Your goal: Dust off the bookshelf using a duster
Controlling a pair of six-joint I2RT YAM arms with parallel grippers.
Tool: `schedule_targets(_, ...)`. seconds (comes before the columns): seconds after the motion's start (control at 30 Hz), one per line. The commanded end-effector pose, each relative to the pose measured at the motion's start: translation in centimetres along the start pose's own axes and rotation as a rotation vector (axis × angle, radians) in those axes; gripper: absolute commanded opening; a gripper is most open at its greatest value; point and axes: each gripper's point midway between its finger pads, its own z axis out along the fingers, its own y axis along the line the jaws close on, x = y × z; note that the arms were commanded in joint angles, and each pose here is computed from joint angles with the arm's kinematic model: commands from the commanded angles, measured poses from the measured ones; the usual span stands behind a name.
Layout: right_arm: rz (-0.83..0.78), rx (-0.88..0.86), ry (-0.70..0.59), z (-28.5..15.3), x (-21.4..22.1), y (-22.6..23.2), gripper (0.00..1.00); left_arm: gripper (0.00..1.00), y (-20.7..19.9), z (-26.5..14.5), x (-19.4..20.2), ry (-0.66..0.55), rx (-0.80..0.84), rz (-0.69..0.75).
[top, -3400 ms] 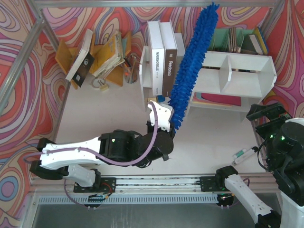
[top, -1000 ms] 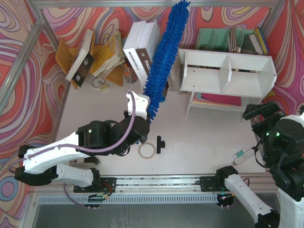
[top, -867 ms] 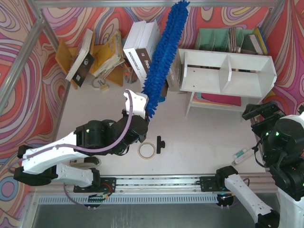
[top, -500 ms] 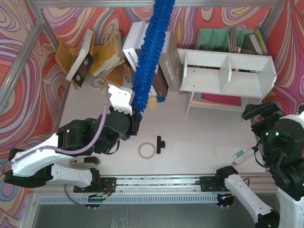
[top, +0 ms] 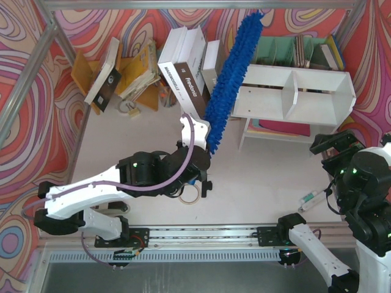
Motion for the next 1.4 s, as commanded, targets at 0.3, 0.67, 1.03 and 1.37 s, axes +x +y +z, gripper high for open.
schedule_targets(0.3,0.004,0.005,-0.020,0.1,-0.1,-0.2,0.94,0.00,-1.9,2.8,2.2,0.051,-0.067,-0.200)
schedule_targets(0.67,0.004,0.003,-0.017,0.0,0.0,-0.3,0.94,0.00,-3.1,2.8,1.3,0.052,-0.031,-0.170)
schedule_targets(1.03,0.010,0.005,-0.018,-0.1,-0.1,-0.4,0.94,0.00,-0.8,0.2,-2.6,-0.066,-0.055,-0.153)
schedule_targets(1.37,0.008,-0.004,-0.008,0.0,0.2,-0.1,0.94,0.00,-1.7,2.1,1.0,0.008,-0.041,-0.175)
